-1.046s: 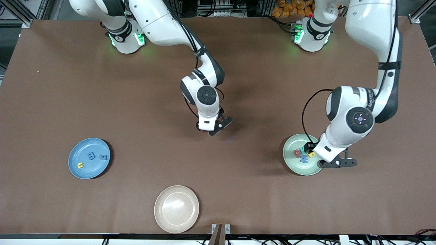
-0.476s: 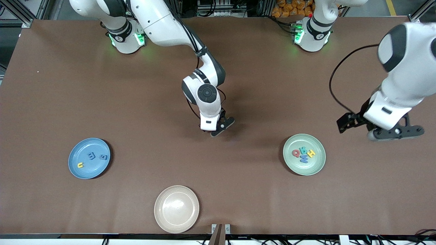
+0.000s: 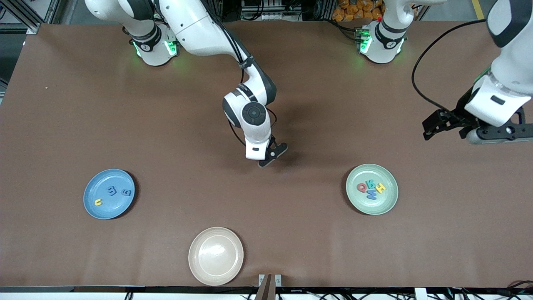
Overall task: Sort upper and lower case letters into plates
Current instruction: 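Drop the pink w on the blue plate with the right gripper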
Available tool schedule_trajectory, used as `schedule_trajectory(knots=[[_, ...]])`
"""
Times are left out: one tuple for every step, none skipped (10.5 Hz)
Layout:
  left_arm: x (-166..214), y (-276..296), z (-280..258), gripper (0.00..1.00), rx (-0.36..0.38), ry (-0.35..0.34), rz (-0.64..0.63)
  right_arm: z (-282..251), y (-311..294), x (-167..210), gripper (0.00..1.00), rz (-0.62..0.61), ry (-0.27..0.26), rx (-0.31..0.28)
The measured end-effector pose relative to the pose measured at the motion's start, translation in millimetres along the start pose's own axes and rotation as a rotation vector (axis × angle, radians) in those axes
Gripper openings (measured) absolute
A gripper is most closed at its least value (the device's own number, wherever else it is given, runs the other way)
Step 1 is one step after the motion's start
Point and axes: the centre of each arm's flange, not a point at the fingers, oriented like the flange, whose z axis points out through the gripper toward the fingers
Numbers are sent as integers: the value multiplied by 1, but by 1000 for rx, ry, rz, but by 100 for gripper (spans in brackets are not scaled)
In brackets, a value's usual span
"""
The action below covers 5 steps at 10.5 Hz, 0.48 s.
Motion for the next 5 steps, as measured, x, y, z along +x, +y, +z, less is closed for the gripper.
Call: schedule_trajectory(knots=[[-6, -5, -10, 100, 2, -4, -6, 0, -2, -1, 9, -3, -8, 1], [-11, -6, -18, 100, 4, -10, -7, -1, -2, -1, 9, -2, -19, 2], [-16, -7, -23, 100, 7, -17, -8, -5, 0, 0, 9, 0, -22, 1], [-18, -10, -26, 100, 9, -19, -12, -13, 4, 1, 9, 6, -24, -2], [-19, -13, -24, 100, 11, -26, -13, -25, 12, 3, 9, 16, -24, -7]])
